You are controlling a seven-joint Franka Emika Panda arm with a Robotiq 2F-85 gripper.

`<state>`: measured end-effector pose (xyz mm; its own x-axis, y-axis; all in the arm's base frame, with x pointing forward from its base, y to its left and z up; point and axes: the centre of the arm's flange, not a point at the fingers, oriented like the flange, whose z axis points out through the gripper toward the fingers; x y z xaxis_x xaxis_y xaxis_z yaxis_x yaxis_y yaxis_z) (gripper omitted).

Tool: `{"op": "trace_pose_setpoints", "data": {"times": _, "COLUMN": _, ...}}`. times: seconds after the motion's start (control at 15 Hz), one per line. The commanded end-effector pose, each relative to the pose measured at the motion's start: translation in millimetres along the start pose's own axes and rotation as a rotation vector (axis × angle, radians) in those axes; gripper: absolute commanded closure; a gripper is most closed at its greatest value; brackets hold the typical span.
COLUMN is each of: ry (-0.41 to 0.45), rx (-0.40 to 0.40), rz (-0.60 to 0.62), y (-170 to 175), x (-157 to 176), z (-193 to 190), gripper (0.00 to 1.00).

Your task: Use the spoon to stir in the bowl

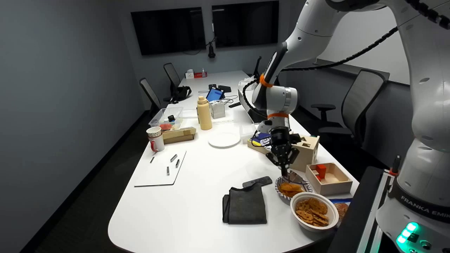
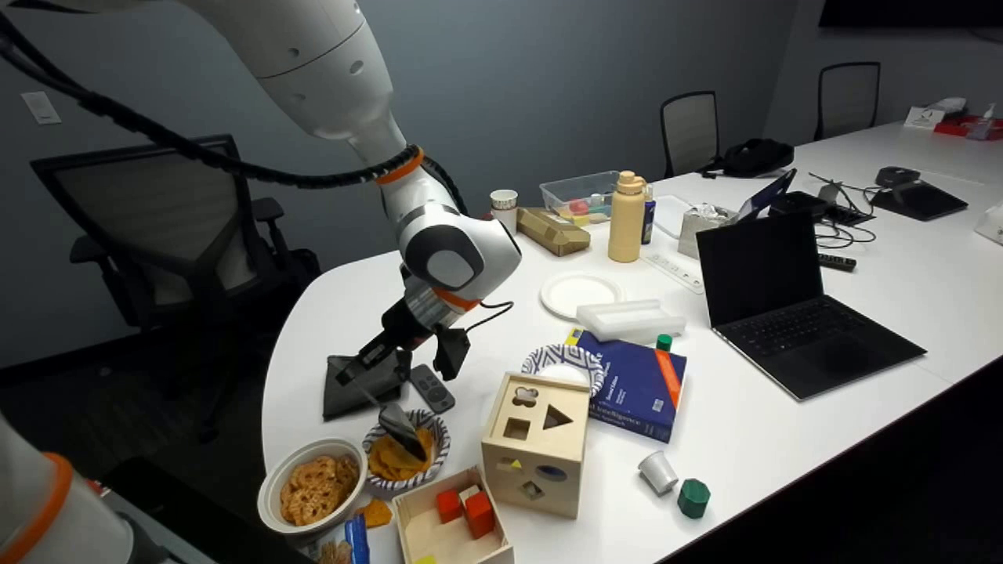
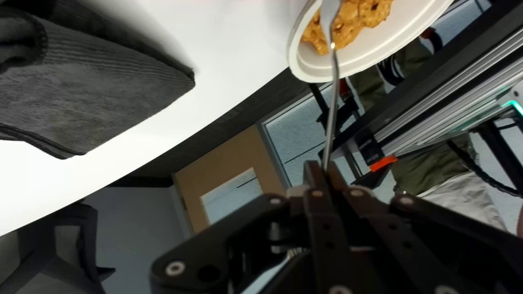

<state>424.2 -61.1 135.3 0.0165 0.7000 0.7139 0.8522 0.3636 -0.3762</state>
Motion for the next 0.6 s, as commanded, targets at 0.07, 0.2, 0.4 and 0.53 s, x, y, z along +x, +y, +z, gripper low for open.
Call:
{"op": "trace_pose_setpoints", "data": {"times": 0.07, "ry": -0.039, "rx": 0.143, "rz": -0.043, "y": 28, "x": 1, "z": 1, "gripper": 0.99}}
{"op": "trace_pose_setpoints", "data": {"times": 0.2, "ry": -0.063, "rx": 0.175, "rz": -0.073, "y": 39, "x": 2, "z": 8, "gripper": 0.99}}
{"op": "trace_pose_setpoints", "data": {"times": 0.4, "ry": -0.083, "rx": 0.193, "rz": -0.087, "y": 49, "x": 6, "z": 17, "gripper": 0.99}}
{"op": "trace_pose_setpoints", "data": {"times": 0.53, "ry": -0.082, "rx": 0.172, "rz": -0.065, "y": 52, "x": 8, "z": 19, "gripper": 0.99}}
